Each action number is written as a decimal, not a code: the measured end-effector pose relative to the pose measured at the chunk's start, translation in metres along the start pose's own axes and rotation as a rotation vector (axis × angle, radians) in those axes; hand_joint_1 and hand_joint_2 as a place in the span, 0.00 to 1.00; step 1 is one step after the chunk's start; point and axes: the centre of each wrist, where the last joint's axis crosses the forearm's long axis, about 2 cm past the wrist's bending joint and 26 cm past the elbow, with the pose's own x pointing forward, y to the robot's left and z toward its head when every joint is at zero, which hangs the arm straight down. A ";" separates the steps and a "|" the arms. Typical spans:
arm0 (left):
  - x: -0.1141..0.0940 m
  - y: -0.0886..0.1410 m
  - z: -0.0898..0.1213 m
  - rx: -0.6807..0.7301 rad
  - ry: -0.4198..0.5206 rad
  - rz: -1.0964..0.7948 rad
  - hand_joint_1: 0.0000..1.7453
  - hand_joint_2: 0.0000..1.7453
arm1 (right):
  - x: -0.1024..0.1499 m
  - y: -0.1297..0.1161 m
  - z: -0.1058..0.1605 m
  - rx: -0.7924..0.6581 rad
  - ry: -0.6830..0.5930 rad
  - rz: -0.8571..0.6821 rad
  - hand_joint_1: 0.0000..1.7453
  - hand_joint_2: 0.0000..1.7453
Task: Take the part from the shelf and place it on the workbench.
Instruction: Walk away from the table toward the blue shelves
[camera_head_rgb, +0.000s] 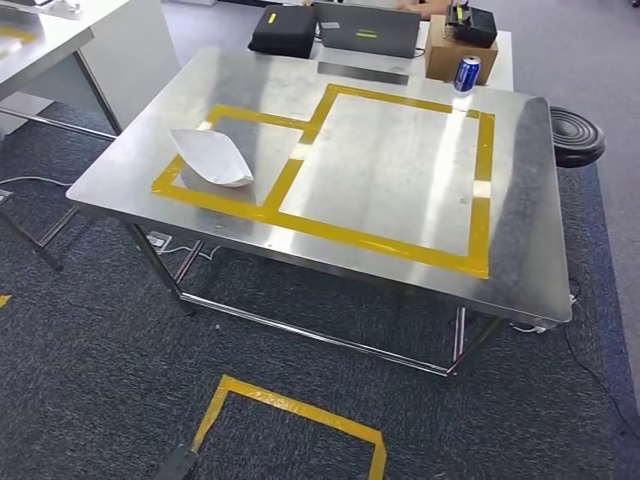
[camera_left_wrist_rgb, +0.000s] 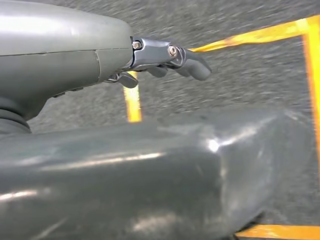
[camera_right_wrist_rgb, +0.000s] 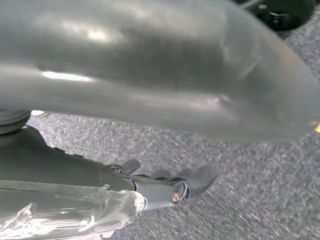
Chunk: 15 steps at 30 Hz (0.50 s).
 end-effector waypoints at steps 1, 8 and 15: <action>0.000 0.000 0.000 -0.002 0.009 0.005 0.00 0.00 | -0.001 0.000 0.000 0.000 -0.007 -0.002 0.00 0.00; -0.001 0.000 0.000 0.005 0.043 0.041 0.00 0.00 | 0.003 -0.001 -0.001 -0.010 -0.022 -0.002 0.00 0.50; 0.001 -0.001 0.000 0.009 0.078 0.075 0.00 0.00 | 0.006 0.001 -0.001 0.016 -0.050 -0.023 0.00 0.00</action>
